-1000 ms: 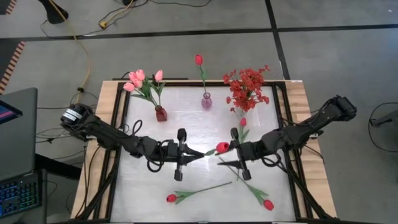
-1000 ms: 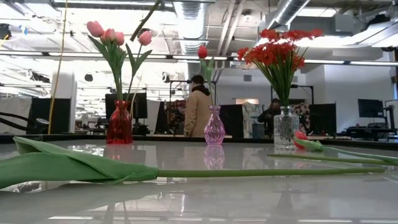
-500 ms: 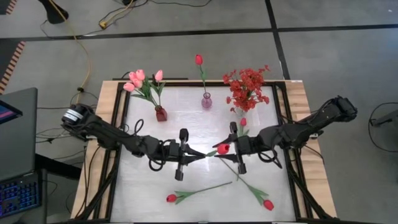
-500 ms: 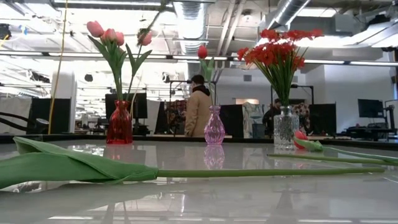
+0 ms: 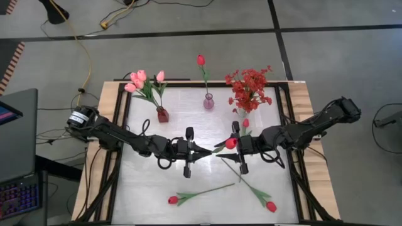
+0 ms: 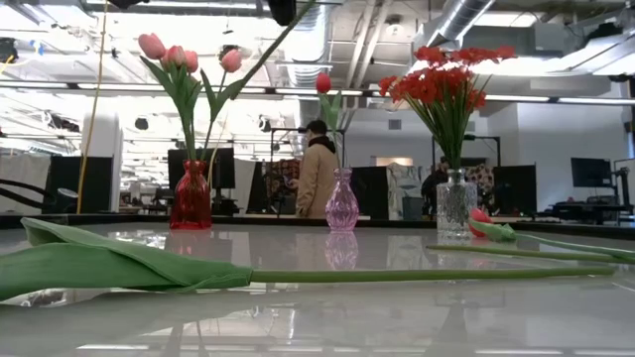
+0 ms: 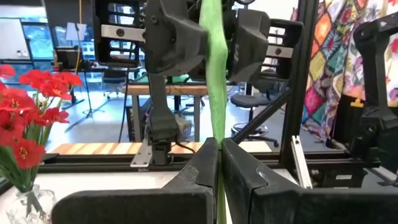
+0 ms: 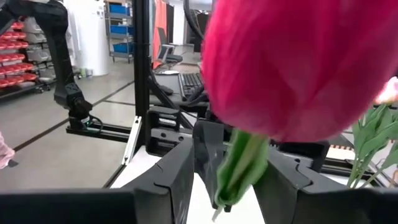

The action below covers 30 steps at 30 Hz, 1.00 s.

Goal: Sort flowers into vase by color
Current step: Put the red tulip into the purple vase

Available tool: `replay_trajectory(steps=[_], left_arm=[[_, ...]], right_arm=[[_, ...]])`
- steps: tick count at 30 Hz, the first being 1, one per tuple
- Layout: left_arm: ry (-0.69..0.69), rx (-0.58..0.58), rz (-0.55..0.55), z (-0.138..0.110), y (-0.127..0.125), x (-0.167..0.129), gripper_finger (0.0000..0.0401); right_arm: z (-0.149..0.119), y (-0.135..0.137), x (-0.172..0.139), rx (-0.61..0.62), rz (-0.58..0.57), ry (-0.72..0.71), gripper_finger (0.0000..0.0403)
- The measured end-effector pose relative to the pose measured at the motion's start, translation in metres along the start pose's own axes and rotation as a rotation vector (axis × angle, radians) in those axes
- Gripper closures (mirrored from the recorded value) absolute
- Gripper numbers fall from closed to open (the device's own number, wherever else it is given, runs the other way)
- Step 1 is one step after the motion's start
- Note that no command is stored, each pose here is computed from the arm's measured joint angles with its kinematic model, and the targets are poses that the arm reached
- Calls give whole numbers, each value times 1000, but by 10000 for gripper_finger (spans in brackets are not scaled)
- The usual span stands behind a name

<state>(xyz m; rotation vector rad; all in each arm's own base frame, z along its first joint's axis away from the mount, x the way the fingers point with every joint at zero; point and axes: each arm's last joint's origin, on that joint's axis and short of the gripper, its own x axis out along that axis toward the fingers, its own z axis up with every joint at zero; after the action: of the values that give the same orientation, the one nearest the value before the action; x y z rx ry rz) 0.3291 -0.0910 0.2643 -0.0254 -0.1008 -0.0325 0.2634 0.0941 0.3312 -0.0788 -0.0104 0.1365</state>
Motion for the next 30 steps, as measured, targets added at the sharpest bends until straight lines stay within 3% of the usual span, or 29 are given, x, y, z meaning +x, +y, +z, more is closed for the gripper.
replay_trajectory(steps=[5,12,16,26,30], left_arm=[[-20,2,-10,2,0,0,401],[-9,-29,9,1,1,0,399],[23,-15,47,-2,2,0,375],[119,-71,94,-12,8,0,250],[137,-91,95,-14,13,1,229]], right_arm=[[-1,-3,1,-1,-10,6,265],[-1,-4,1,-26,-22,12,378],[-2,-5,1,-30,-24,16,379],[-10,-6,1,7,-26,97,378],[-16,-11,1,34,-34,153,378]])
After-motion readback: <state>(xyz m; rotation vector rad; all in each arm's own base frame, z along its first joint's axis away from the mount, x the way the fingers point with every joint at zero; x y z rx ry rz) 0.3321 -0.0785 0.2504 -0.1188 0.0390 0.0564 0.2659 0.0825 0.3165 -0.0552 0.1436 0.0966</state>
